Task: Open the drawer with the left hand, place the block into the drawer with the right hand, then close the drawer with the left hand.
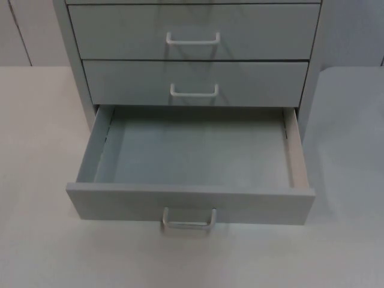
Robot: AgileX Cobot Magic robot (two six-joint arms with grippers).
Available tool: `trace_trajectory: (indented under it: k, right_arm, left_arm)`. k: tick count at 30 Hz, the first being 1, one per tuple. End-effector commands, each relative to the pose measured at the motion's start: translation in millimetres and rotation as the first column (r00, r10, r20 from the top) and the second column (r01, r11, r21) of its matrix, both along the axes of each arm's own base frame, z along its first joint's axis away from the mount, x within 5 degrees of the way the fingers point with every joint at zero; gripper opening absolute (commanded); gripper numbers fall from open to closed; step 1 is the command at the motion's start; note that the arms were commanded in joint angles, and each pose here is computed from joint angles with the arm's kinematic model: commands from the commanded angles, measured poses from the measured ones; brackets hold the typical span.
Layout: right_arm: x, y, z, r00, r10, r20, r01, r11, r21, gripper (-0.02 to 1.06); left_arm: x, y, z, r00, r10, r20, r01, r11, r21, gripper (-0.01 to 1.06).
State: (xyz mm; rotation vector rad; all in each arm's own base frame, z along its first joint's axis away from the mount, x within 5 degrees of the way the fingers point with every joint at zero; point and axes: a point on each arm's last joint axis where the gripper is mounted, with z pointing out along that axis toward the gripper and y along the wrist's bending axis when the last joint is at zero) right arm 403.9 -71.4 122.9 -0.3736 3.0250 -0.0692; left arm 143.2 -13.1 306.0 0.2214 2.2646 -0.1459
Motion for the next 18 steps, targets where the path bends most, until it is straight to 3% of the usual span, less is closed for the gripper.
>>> trace_trajectory:
  k: [1,3,10,11,16,18]
  right_arm:
    - [-3,-1,16,1.0,-0.008,0.008,0.008,1.0,0.008,0.0]
    - [-4,0,26,1.0,-0.013,0.02,0.013,1.0,0.014,0.0]
    - [-31,6,123,0.977,-0.115,0.178,0.113,0.993,0.025,0.0]
    - [-31,6,123,0.977,-0.115,0.178,0.113,0.993,0.025,0.0]
    - [-73,16,195,0.935,-0.21,0.284,0.194,0.977,0.085,0.0]
    - [-80,19,206,0.929,-0.218,0.3,0.195,0.975,0.107,0.0]
  left_arm:
    - [-1,0,0,1.0,-0.004,0.007,0.004,1.0,0.014,1.04]
    - [-1,0,0,1.0,-0.004,0.007,0.004,1.0,0.014,1.04]
    - [-1,0,0,1.0,-0.004,0.007,0.004,1.0,0.014,1.04]
    - [-1,0,0,1.0,-0.004,0.007,0.004,1.0,0.014,1.04]
    - [-1,-1,0,1.0,-0.004,0.008,0.004,1.0,-0.001,1.04]
    - [-1,-1,0,1.0,-0.004,0.008,0.004,1.0,-0.003,1.04]
